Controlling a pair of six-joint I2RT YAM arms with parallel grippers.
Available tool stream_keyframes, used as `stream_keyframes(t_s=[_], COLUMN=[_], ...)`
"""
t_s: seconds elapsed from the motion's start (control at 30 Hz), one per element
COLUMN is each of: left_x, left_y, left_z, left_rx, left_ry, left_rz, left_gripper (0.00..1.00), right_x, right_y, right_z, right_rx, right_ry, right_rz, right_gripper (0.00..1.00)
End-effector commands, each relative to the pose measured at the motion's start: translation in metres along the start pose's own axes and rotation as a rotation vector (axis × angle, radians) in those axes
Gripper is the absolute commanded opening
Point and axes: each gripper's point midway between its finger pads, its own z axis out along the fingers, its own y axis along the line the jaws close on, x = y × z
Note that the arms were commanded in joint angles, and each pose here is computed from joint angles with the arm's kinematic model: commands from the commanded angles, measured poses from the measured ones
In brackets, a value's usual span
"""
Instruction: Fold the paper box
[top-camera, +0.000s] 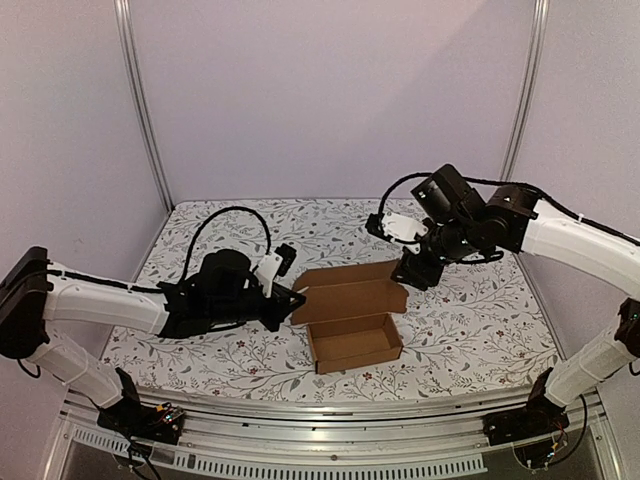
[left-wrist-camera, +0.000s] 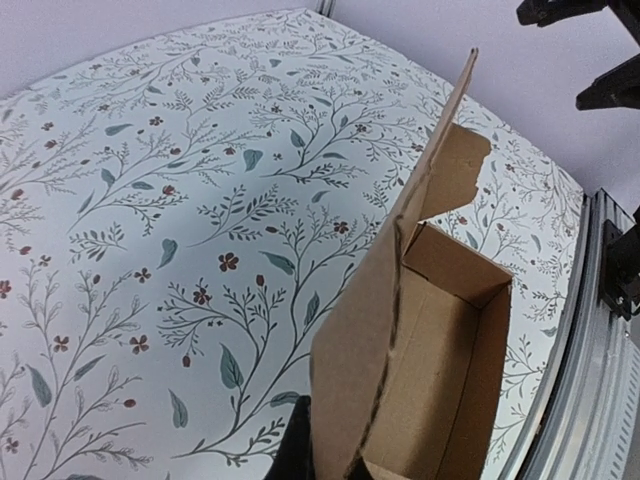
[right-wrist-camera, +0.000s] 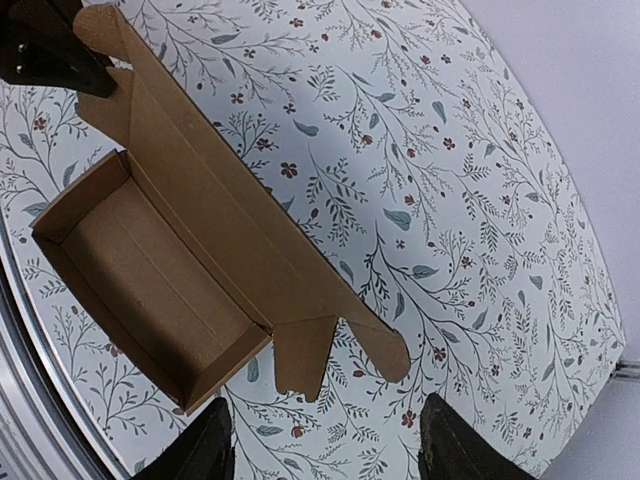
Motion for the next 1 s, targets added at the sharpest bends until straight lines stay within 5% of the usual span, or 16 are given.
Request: stream_keyframes(t_s=[0.0, 0.4, 0.63, 0.97], left_x=[0.009, 0.011, 0.011, 0.011], left_y=[0.005, 0.008, 0.009, 0.007], left_z=[-0.003, -0.004, -0.004, -0.004], left_rx=[-0.019, -0.044, -0.051, -0.056], left_ry=[0.025, 0.034, 0.037, 0.034], left_rz=[0.046, 0.053, 0.047, 0.043], left_gripper=[0.00, 0.00, 0.00, 0.00], right_x=[0.020, 0.035, 0.033, 0.059], right_y=[-0.021, -0.002, 0.010, 0.007], right_z=[0.001, 0.040, 0.059, 0.081], right_rx=[0.087, -0.201, -0.302, -0.219], right_ry=[-0.062, -0.177, -0.186, -0.135], right_rz=[0.242, 0.571, 0.618, 0.629], right_gripper=[0.62, 0.61, 0.45, 0.27])
